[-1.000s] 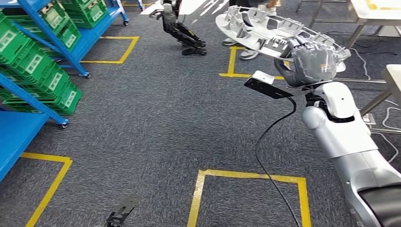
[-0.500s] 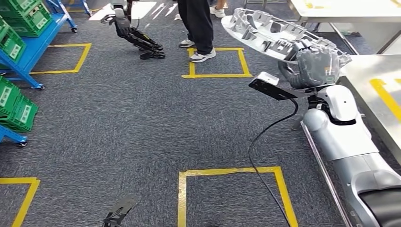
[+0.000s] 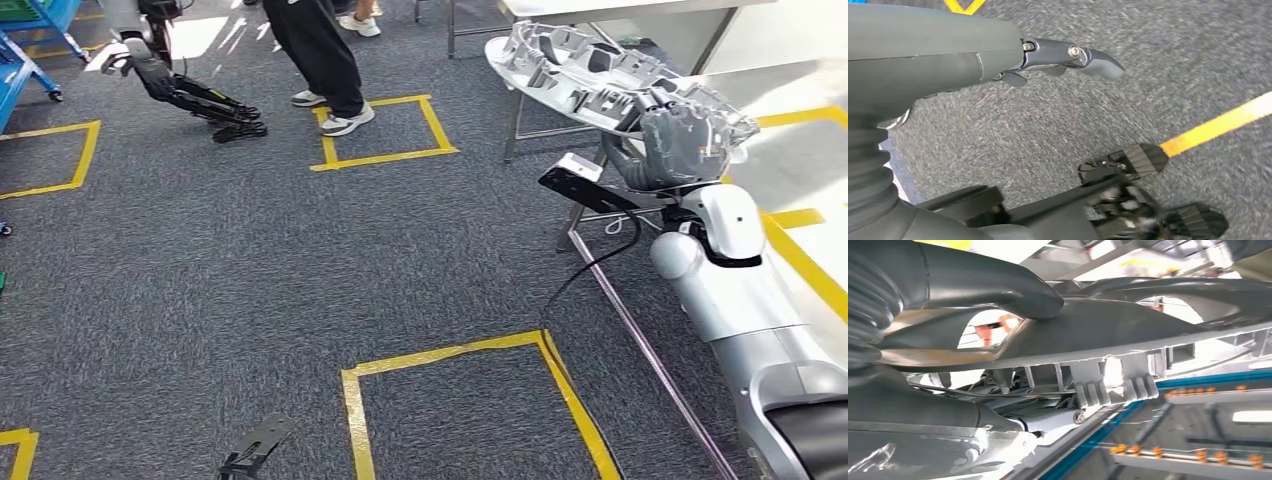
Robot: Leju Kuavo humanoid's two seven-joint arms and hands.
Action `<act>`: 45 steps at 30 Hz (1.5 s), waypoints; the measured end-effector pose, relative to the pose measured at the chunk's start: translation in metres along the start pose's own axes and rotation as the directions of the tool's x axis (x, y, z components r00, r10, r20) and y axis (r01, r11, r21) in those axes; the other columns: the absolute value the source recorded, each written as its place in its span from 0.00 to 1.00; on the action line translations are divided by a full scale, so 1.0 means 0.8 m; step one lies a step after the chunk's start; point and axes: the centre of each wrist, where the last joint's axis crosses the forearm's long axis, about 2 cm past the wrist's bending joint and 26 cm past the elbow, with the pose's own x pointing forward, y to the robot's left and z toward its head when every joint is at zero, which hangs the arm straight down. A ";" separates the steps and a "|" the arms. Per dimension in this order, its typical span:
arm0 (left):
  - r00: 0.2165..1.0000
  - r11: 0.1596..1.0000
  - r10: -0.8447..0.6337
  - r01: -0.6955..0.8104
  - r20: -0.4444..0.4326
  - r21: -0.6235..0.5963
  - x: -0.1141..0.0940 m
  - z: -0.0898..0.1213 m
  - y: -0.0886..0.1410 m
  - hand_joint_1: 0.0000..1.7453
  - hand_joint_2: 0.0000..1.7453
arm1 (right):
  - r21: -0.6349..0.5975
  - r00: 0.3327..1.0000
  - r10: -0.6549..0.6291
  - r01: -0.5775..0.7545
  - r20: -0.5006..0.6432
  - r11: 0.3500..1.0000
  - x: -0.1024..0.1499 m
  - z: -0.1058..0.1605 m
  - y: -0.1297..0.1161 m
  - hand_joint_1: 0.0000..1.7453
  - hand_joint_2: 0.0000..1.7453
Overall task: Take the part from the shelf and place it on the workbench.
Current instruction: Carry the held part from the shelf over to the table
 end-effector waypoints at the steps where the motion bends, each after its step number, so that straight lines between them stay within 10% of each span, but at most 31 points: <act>1: 1.000 1.000 0.000 0.000 -0.001 -0.001 -0.001 0.000 0.000 0.00 1.00 | 0.001 1.000 0.000 0.000 0.000 1.000 0.000 0.000 0.000 1.00 1.00; 45: 1.000 1.000 0.026 -0.026 -0.006 0.013 -0.004 0.001 -0.003 0.00 1.00 | -0.034 0.999 0.022 -0.023 -0.029 0.999 -0.022 -0.003 -0.017 1.00 1.00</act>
